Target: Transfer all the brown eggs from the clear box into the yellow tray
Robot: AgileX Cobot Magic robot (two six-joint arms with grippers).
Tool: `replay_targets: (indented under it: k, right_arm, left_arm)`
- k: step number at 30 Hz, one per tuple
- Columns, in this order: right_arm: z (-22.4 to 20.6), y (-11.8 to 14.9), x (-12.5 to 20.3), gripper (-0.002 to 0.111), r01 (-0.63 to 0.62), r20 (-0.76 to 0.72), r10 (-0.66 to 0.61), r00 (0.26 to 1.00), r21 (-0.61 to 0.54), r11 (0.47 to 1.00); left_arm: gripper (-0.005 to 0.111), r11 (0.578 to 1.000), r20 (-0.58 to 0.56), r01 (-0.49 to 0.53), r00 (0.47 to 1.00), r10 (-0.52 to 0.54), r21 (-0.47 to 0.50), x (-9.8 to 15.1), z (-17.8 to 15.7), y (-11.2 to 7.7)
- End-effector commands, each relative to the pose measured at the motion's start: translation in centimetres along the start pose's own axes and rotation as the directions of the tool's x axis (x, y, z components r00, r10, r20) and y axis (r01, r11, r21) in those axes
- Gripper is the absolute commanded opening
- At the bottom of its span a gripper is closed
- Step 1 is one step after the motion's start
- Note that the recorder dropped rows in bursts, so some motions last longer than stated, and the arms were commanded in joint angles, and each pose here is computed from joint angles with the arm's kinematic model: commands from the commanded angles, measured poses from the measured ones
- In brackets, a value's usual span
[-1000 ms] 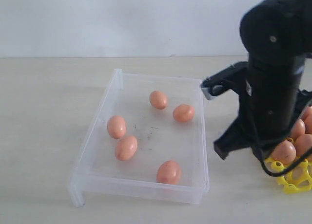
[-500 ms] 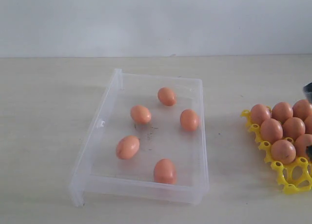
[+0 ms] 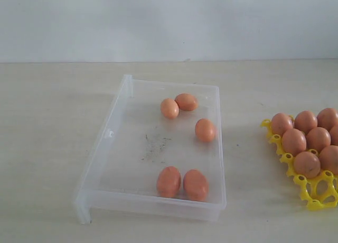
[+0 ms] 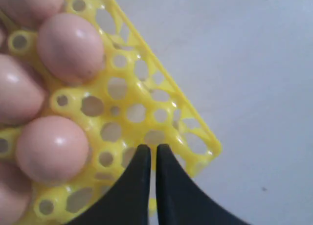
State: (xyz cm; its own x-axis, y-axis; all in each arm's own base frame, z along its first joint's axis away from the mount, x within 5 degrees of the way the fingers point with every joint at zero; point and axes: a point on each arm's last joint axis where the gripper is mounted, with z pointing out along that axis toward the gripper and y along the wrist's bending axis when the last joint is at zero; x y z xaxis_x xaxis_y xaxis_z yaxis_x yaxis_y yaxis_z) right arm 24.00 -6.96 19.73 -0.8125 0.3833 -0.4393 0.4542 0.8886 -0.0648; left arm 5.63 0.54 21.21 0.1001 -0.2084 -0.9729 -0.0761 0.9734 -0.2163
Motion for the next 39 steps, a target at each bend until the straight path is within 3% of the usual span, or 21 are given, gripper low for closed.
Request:
replay_targets:
  k: [1, 14, 20, 26, 34, 36, 39]
  right_arm:
    - [3.4, 0.8, -0.1, 0.000, -0.017, -0.012, 0.016, 1.000, -0.043, 0.999]
    - [8.5, 3.0, 0.8, 0.000, 0.043, -0.050, -0.048, 0.998, -0.104, 0.994]
    - [7.9, 6.4, 1.4, 0.000, 0.139, -0.008, -0.142, 0.990, -0.172, 0.975]
    - [7.0, 9.7, 2.6, 0.000, 0.103, -0.018, -0.111, 0.994, -0.245, 0.964]
    - [5.9, 12.7, 4.6, 0.000, 0.181, -0.039, -0.200, 0.979, -0.289, 0.940]
    - [5.3, 13.0, 4.2, 0.000, 0.156, -0.004, -0.166, 0.986, -0.312, 0.937]
    - [3.2, 12.8, 2.4, 0.000, 0.049, 0.092, -0.015, 0.996, -0.382, 0.923]
  left_arm:
    - [0.004, 1.000, 0.005, -0.004, 1.000, 0.004, 0.003, -0.1, 0.0, 0.0]
    - [0.004, 1.000, 0.005, -0.004, 1.000, 0.004, 0.003, -0.1, 0.0, 0.0]
    - [0.004, 1.000, 0.005, -0.004, 1.000, 0.004, 0.003, -0.1, 0.0, 0.0]
    - [0.004, 1.000, 0.005, -0.004, 1.000, 0.004, 0.003, -0.1, 0.0, 0.0]
    - [0.004, 1.000, 0.005, -0.004, 1.000, 0.004, 0.003, -0.1, 0.0, 0.0]
    - [0.004, 1.000, 0.005, -0.004, 1.000, 0.004, 0.003, -0.1, 0.0, 0.0]
    - [0.004, 1.000, 0.005, -0.004, 1.000, 0.004, 0.003, -0.1, 0.0, 0.0]
